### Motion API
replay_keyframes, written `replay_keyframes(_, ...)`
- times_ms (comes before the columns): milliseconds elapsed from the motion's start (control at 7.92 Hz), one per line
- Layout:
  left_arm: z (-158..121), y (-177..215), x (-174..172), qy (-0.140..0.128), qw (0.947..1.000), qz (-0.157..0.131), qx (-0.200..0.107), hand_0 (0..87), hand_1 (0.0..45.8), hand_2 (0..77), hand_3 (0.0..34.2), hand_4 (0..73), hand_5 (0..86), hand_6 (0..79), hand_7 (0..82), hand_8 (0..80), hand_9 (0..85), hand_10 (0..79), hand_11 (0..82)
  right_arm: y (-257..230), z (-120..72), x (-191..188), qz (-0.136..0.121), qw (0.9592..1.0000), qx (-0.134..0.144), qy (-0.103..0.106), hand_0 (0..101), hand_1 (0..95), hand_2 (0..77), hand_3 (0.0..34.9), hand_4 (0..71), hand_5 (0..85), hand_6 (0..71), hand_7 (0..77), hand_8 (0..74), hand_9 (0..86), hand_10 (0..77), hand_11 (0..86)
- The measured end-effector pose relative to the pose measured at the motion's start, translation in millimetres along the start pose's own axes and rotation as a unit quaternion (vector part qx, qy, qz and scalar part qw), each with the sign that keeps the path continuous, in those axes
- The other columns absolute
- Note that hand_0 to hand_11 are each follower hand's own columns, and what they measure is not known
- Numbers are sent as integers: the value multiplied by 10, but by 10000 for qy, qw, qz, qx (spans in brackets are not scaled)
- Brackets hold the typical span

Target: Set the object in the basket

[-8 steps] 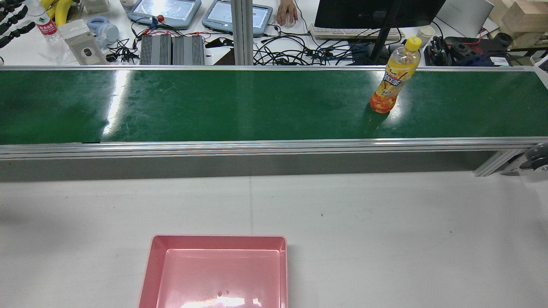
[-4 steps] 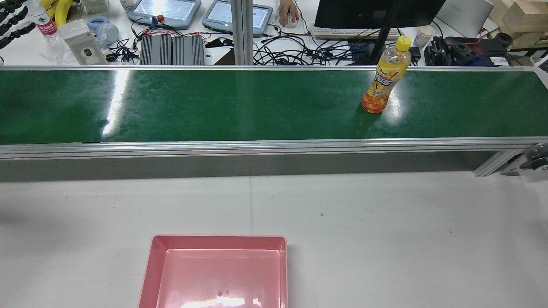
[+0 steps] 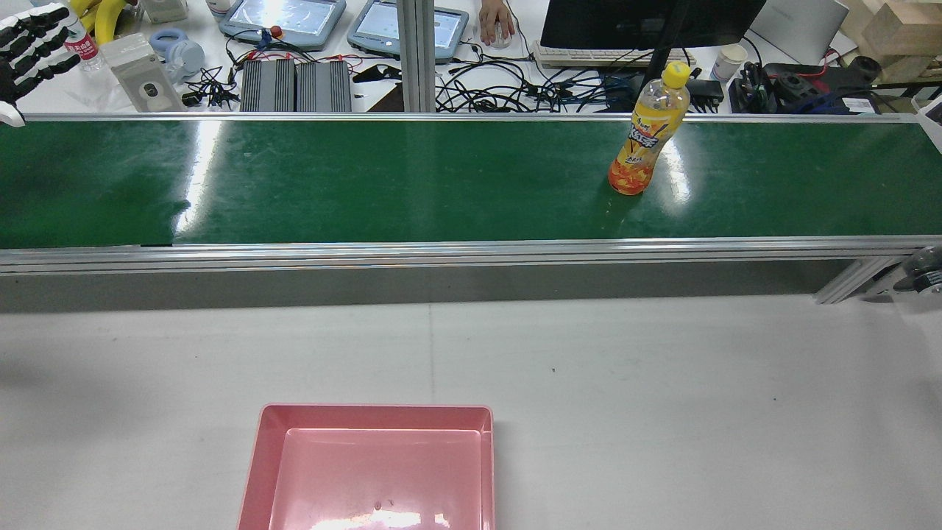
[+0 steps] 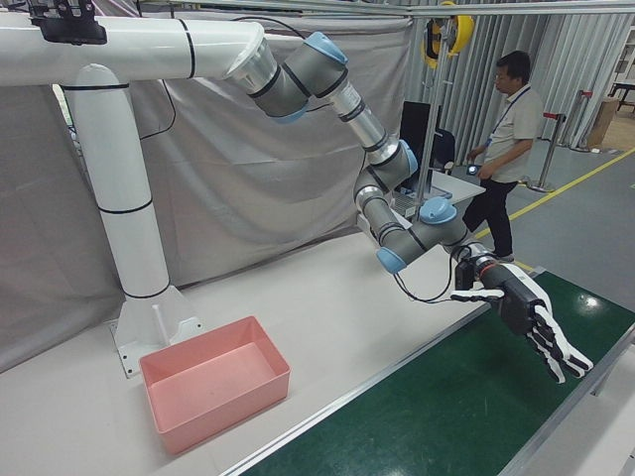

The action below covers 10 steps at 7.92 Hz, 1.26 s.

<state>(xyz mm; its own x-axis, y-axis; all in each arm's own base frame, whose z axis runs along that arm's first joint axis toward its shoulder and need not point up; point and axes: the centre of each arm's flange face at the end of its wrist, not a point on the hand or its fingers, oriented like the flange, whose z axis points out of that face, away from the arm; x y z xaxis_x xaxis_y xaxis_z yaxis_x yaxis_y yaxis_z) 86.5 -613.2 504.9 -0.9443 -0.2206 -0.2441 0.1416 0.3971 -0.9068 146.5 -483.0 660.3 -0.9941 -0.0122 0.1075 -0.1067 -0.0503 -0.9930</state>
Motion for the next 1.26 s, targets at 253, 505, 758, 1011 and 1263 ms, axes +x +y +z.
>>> replay_keyframes(253,-1,-4,-47,-35,10000,-13,5,572,71,5,7,87,125,5,11,22,16,49,98,6,1,-1,2,10000,-6,-1,3,0,5,0,0,0,0,5,0,0,0,0)
replay_keyframes(505,6,16,-44,-33,10000,-12,-15,573,71,5,6,87,125,5,11,22,16,49,87,3,1,2,-3,10000,-3,2,2,0,5,0,0,0,0,5,0,0,0,0)
replay_keyframes(758,24,46,-39,-30,10000,-10,-48,579,71,5,6,87,125,5,5,22,16,49,87,3,1,1,1,10000,-3,1,3,0,5,0,0,0,0,5,0,0,0,0)
replay_keyframes(1011,31,60,-31,-24,10000,-8,-59,580,71,5,7,87,125,5,5,22,16,49,87,5,1,-1,0,10000,-5,0,2,0,5,0,0,0,0,5,0,0,0,0)
replay_keyframes(1263,34,66,-33,-25,10000,-9,-63,579,71,5,6,87,125,5,5,22,22,49,87,7,1,-1,-3,10000,-7,-1,3,0,5,0,0,0,0,5,0,0,0,0)
